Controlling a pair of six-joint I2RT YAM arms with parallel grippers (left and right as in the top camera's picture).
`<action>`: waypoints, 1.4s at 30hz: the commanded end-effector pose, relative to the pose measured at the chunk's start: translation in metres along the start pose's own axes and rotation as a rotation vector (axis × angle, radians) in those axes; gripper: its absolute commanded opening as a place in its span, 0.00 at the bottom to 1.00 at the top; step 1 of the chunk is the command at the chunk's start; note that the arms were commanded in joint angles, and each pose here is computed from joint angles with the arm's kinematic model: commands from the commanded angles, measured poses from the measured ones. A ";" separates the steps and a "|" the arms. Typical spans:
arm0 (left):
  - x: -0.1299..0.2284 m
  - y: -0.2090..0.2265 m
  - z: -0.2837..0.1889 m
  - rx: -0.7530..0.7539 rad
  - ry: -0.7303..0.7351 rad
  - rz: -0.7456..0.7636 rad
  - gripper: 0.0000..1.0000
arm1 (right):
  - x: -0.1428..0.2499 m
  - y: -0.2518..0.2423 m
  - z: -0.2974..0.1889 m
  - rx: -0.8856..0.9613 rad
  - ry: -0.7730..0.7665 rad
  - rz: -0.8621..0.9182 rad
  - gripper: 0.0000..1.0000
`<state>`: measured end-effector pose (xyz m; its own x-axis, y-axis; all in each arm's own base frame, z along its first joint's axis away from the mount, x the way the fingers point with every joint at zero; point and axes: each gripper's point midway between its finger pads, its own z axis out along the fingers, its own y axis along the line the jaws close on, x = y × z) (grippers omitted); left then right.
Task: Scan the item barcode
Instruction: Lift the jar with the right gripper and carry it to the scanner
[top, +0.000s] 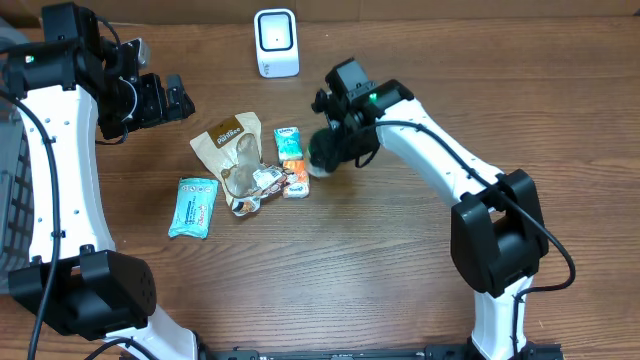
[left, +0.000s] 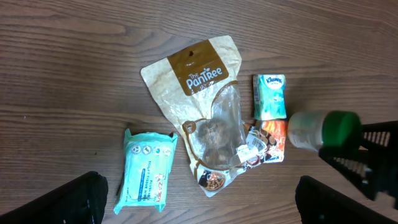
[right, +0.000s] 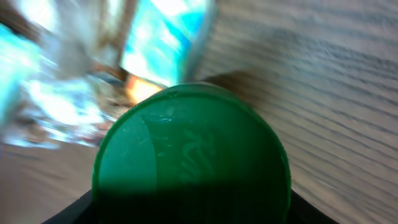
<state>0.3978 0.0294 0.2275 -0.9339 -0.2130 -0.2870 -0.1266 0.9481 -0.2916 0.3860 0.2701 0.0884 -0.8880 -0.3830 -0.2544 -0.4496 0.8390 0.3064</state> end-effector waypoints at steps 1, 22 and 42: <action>0.000 -0.006 -0.009 0.003 -0.025 0.037 0.99 | -0.035 0.035 -0.064 -0.217 -0.138 0.133 0.43; 0.000 -0.006 -0.009 0.003 -0.025 0.037 1.00 | -0.041 0.078 -0.197 -1.025 0.038 0.511 0.44; 0.000 -0.006 -0.009 0.003 -0.025 0.037 1.00 | -0.129 -0.019 -0.134 -0.012 -0.652 0.489 0.29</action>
<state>0.3977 0.0294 0.2274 -0.9340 -0.2130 -0.2867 -0.1267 0.9481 -0.2916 0.4606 0.2778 0.2077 -0.9276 0.2477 -0.2797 -0.0314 0.6944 0.7190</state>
